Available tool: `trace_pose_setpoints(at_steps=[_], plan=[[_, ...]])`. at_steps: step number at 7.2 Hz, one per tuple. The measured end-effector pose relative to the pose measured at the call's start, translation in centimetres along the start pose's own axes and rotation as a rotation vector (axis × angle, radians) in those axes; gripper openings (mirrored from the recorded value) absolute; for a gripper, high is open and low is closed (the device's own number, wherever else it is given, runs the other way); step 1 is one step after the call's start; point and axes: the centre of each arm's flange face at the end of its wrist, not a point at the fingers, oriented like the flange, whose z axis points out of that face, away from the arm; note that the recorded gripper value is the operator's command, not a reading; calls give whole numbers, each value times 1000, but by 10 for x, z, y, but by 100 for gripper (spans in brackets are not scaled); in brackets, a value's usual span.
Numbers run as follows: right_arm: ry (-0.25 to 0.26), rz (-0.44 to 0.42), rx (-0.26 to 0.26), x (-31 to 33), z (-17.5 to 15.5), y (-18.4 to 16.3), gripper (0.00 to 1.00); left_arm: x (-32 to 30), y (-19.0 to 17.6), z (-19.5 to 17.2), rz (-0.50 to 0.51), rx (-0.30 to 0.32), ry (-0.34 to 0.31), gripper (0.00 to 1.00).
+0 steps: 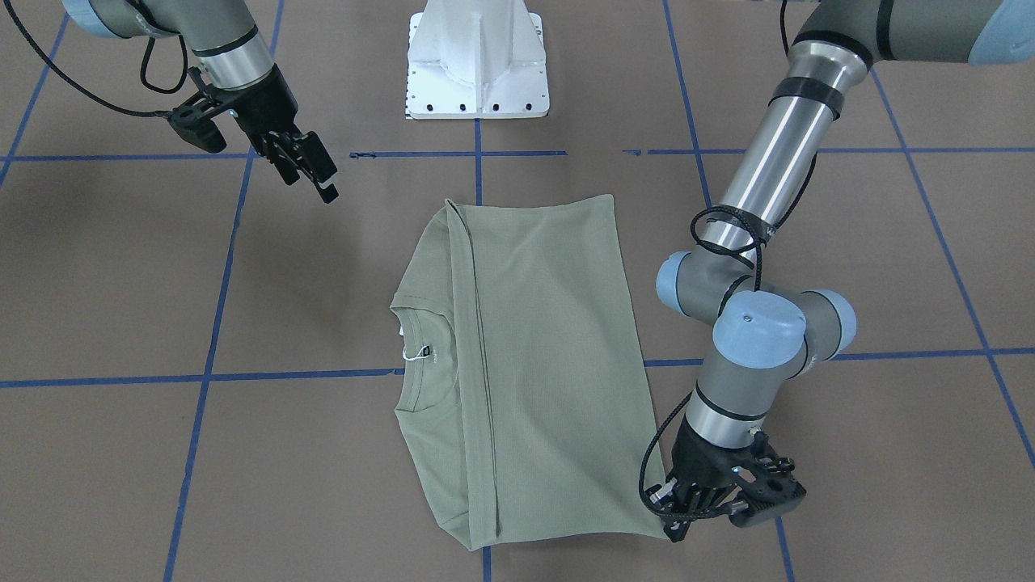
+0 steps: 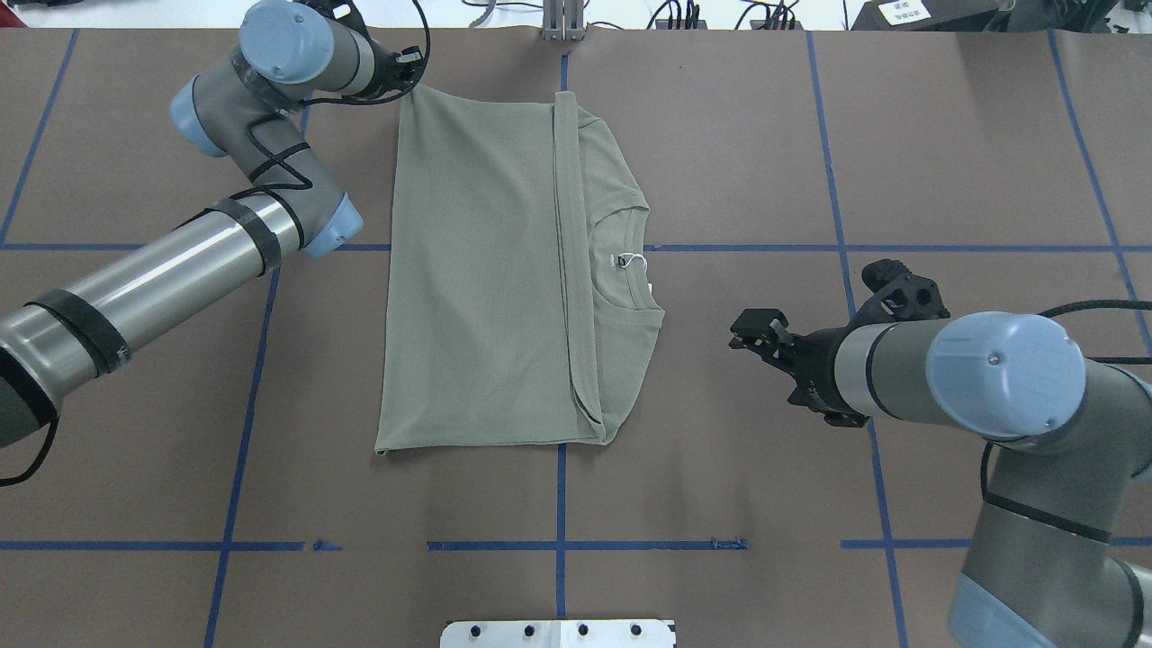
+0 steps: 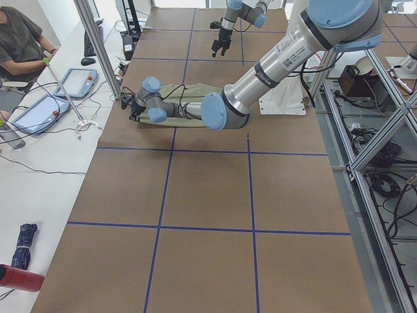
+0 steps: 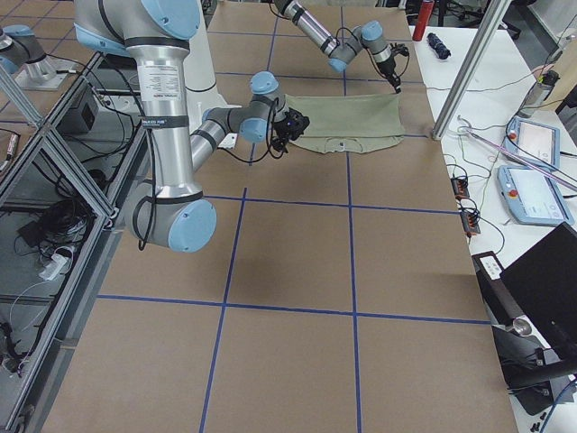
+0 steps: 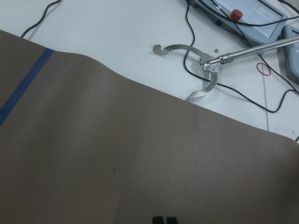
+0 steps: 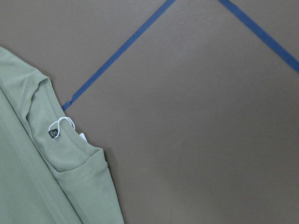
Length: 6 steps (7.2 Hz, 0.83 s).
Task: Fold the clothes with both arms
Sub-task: 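Move the right gripper to the shirt's collar side edge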
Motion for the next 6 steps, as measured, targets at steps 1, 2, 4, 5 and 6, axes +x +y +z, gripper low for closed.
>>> trace_pose_setpoints(at_steps=[1, 2, 4, 5, 6], plan=[[7, -12, 0, -25, 18, 11, 100, 7, -1, -2, 2, 2, 12, 34], [40, -51, 7, -52, 36, 26, 100, 12, -1, -11, 6, 3, 40, 35], [95, -246, 0, -78, 52, 47, 100, -11, 14, -45, 19, -42, 115, 36], [115, -407, -17, -83, 63, 57, 100, -28, 21, -56, 23, -68, 132, 36], [136, -565, -36, -92, 78, 71, 100, -40, 24, -62, 24, -79, 137, 36]])
